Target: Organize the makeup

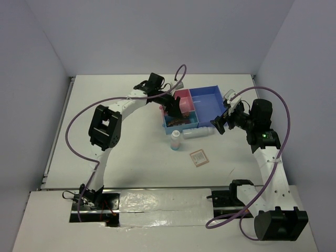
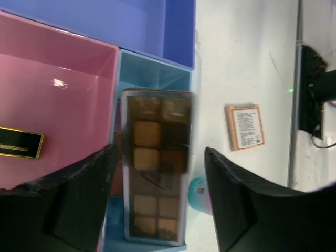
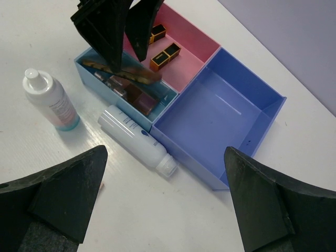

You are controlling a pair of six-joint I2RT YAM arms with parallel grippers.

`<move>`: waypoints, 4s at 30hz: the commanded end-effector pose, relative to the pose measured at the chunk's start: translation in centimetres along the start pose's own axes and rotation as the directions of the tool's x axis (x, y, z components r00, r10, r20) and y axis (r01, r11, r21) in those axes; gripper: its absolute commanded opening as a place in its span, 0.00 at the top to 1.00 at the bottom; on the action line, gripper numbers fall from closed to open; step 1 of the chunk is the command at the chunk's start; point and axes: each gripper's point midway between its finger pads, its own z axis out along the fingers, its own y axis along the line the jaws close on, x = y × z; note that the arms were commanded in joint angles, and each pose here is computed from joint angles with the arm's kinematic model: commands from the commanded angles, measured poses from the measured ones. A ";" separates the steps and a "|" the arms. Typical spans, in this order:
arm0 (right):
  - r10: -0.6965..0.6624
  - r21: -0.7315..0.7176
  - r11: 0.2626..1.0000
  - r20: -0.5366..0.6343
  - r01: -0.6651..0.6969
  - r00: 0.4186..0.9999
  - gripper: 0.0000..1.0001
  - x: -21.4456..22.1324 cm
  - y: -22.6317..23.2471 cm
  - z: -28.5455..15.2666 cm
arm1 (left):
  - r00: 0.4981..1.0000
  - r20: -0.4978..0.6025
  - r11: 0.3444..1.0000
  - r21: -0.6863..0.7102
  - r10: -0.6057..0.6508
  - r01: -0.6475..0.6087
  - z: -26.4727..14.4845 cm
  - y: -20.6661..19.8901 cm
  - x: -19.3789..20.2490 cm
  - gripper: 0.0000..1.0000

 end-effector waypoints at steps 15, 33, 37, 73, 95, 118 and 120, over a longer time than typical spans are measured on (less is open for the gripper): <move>-0.331 -0.570 0.741 0.150 0.355 0.932 0.00 4.9 11.3 -2.4 | 0.948 0.271 0.976 -0.183 0.165 -0.118 -7.6 -4.4 -10.3 0.04; -0.533 -0.753 0.585 -0.075 0.303 0.843 0.00 15.1 16.1 3.4 | 0.847 0.531 0.697 -0.597 -0.029 0.398 -21.9 -6.3 2.4 0.04; -0.555 -0.735 0.605 -0.115 0.306 0.824 0.00 16.2 15.5 4.8 | 0.806 0.590 0.628 -0.612 -0.041 0.480 -23.2 -6.8 5.2 0.01; -0.695 -0.841 0.462 -0.145 0.283 0.704 0.49 21.7 15.3 4.2 | 0.743 0.661 0.591 -0.560 -0.103 0.581 -23.3 -8.3 9.2 0.01; -0.722 -0.194 0.690 -0.251 0.698 0.644 0.86 2.1 0.5 8.2 | 0.694 0.719 0.623 -0.531 -0.026 0.574 -25.1 -10.9 7.9 0.01; -0.880 -0.338 0.445 -0.336 0.830 0.335 0.80 3.6 -1.4 17.8 | 0.676 0.736 0.619 -0.519 -0.028 0.590 -24.9 -10.9 9.5 0.01; -0.889 -0.354 0.421 -0.342 0.835 0.303 0.80 4.1 -1.5 18.3 | 0.679 0.734 0.620 -0.519 -0.030 0.588 -24.8 -11.0 9.5 0.01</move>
